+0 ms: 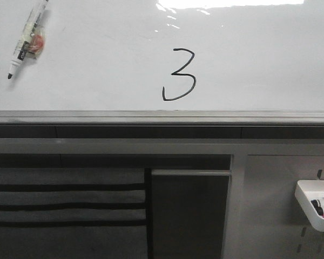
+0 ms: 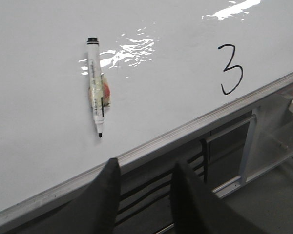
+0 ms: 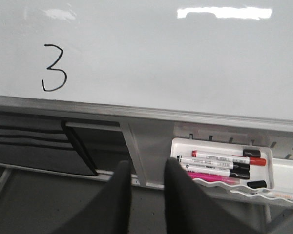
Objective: Write number 3 on whiteboard
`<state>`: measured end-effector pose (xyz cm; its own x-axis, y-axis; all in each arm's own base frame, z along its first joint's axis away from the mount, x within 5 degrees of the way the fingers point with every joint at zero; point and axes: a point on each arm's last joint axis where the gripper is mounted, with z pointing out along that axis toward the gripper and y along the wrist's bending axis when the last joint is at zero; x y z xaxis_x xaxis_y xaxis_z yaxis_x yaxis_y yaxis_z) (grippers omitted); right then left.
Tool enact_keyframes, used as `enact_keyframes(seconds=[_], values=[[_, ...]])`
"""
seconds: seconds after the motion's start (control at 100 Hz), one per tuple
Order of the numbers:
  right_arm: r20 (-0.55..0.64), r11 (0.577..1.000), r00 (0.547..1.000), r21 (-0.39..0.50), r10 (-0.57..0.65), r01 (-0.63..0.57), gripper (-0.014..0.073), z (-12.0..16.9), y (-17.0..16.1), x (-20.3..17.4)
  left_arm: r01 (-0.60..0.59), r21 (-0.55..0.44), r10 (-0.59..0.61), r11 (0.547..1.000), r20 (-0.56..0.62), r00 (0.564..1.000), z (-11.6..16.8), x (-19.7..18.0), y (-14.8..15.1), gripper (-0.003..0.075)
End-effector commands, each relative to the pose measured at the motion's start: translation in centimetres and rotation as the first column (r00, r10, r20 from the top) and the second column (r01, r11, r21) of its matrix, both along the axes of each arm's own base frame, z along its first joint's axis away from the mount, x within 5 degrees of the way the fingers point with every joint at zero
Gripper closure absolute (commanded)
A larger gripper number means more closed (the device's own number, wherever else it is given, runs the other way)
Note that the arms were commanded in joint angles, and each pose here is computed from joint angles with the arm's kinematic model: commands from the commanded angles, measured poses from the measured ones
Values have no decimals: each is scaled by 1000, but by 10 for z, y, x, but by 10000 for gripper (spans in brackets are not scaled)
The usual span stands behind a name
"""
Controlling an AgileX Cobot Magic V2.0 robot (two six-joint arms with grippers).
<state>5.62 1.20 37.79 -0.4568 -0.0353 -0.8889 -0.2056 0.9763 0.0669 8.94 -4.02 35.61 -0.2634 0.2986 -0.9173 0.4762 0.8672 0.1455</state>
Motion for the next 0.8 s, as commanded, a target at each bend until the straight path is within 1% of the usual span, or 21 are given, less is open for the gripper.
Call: enact_keyframes(seconds=[0.0, 0.02, 0.03, 0.04, 0.05, 0.07, 0.14, 0.2, 0.35, 0.66, 0.73, 0.79], values=[[155, 999, 988, 33, -6, 1, 653, 4, -2, -2, -38, -58, 41, 998, 61, 997, 3, -3, 3, 651], [156, 999, 988, 33, -6, 1, 669, 2, -2, -3, -41, -63, 44, 997, 58, 997, 0, -4, 3, 670], [155, 999, 988, 33, -6, 0, 669, 1, -2, -2, -43, -70, 47, 997, 61, 997, 0, -4, 4, 679], [158, 999, 987, 33, -5, 0, 667, -1, -2, -2, -46, -77, 51, 996, 61, 997, -1, -4, 4, 708], [158, 999, 987, 33, -5, 0, 668, -2, -2, -2, -48, -79, 53, 996, 60, 997, -2, -4, 4, 708], [163, 999, 987, 33, -5, 0, 669, -3, -2, -3, -52, -87, 58, 995, 65, 996, -3, -3, 4, 737], [148, 1000, 989, 17, -6, 3, 669, -13, -1, 1, -66, -122, 77, 990, 87, 993, -8, 0, 4, 739], [111, 1000, 994, 5, -5, 5, 669, -23, -1, 3, -62, -169, 74, 984, 66, 995, -11, 1, 2, 739], [63, 1000, 998, -10, -6, 6, 669, -35, 0, 5, -66, -165, 73, 984, 36, 997, -20, 3, 1, 739], [54, 1000, 999, -13, -6, 6, 669, -37, 0, 6, -68, -160, 73, 985, 23, 997, -25, 3, 1, 739], [54, 1000, 999, -13, -6, 6, 669, -37, 0, 6, -63, -173, 73, 983, 55, 996, -28, -2, 2, 739], [54, 1000, 999, -13, -6, 6, 669, -37, 0, 6, -85, -179, 105, 980, 106, 989, -32, -8, 7, 739]])
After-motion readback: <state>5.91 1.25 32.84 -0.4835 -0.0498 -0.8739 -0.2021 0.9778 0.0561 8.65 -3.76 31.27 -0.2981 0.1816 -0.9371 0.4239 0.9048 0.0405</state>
